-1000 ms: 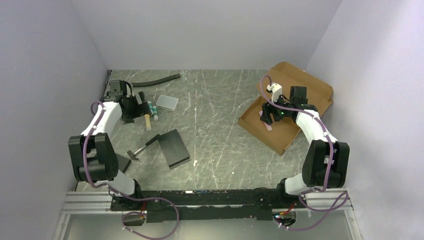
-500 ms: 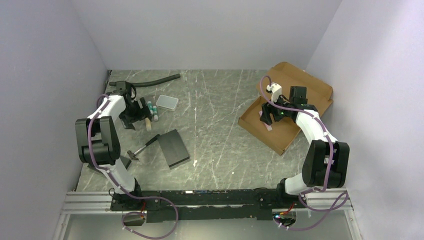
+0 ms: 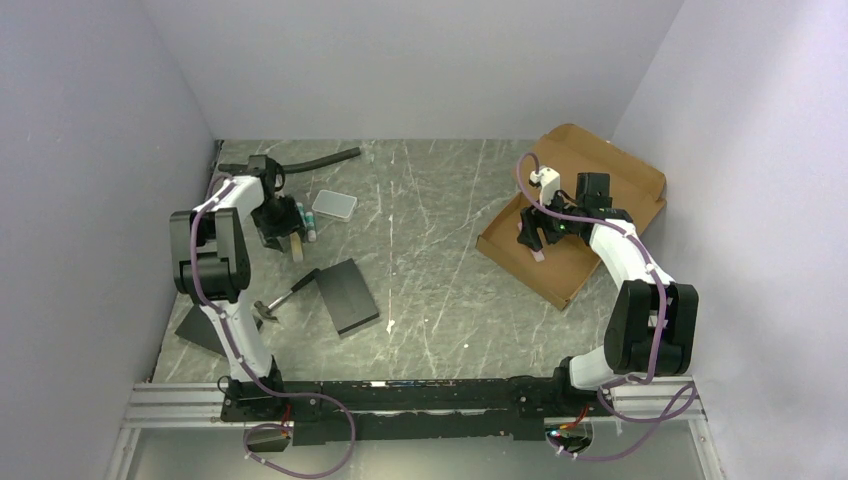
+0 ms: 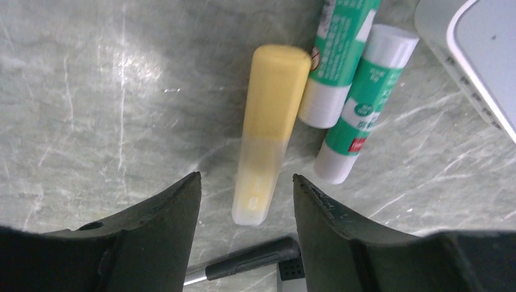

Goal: Fold the paper box

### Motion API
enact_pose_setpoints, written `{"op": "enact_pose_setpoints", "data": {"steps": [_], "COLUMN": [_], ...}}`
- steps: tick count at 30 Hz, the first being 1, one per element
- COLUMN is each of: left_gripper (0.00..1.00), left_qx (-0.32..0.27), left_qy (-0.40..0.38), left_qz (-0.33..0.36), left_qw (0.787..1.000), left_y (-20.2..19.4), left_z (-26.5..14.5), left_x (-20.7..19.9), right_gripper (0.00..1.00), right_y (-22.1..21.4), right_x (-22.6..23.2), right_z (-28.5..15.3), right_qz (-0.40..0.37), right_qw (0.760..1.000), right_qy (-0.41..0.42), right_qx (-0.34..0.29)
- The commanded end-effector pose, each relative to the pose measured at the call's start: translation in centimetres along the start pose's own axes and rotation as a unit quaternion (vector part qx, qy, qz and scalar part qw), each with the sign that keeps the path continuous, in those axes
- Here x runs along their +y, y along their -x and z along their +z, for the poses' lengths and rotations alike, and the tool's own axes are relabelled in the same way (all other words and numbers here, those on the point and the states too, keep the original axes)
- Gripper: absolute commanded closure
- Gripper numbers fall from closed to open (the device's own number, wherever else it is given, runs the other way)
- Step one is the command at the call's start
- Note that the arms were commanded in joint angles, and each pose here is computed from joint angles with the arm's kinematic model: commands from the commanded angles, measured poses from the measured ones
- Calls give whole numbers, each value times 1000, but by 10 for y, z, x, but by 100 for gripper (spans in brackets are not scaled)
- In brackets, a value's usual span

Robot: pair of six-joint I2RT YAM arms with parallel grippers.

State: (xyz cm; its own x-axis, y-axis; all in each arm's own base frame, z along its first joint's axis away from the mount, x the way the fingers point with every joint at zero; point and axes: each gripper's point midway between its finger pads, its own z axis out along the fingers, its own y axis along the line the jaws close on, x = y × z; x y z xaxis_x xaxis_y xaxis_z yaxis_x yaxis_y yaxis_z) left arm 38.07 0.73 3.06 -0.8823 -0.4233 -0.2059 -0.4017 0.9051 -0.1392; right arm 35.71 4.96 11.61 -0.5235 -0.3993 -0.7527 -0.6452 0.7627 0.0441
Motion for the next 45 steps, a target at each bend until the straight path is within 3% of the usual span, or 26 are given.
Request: {"op": "enact_pose_setpoints", "data": {"steps": [1, 8, 13, 17, 20, 23, 26, 30, 34, 39, 45], "left_gripper": [42, 54, 78, 93, 99, 99, 100, 100, 100, 100, 100], "left_qx": [6, 25, 9, -50, -97, -142, -172, -198, -198, -242, -273], "left_qy": [51, 75, 115, 119, 66, -48, -178, -340, -458, -497, -502], "left_qz": [40, 61, 76, 82, 90, 120, 162, 200, 231, 282, 277], "left_qw": [998, 995, 990, 988, 989, 981, 955, 897, 835, 784, 773], "left_y": [1, -4, 2, 17, 21, 14, -2, -28, -70, -114, -145], "left_z": [5, 14, 2, -26, -53, -83, -116, -159, -181, -196, -186], "left_x": [0, 5, 20, 23, 7, -28, -67, -116, -170, -223, -256], "right_gripper": [27, 27, 27, 27, 27, 27, 27, 26, 27, 25, 24], "right_y": [18, 19, 22, 25, 27, 32, 37, 53, 73, 90, 104], "right_x": [-2, 0, 0, 2, 5, 9, 19, 50, 89, 117, 138], "right_z": [-2, -3, -5, -8, -10, -12, -13, -16, -24, -27, -18], "right_qz": [-22, -22, -26, -28, -31, -33, -31, -4, 53, 133, 242], "right_qw": [1000, 1000, 999, 999, 999, 998, 997, 986, 956, 926, 902], "right_qy": [4, 7, 6, 8, 12, 20, 43, 122, 225, 277, 282], "right_qx": [-19, -20, -25, -30, -36, -46, -63, -114, -181, -220, -218]}}
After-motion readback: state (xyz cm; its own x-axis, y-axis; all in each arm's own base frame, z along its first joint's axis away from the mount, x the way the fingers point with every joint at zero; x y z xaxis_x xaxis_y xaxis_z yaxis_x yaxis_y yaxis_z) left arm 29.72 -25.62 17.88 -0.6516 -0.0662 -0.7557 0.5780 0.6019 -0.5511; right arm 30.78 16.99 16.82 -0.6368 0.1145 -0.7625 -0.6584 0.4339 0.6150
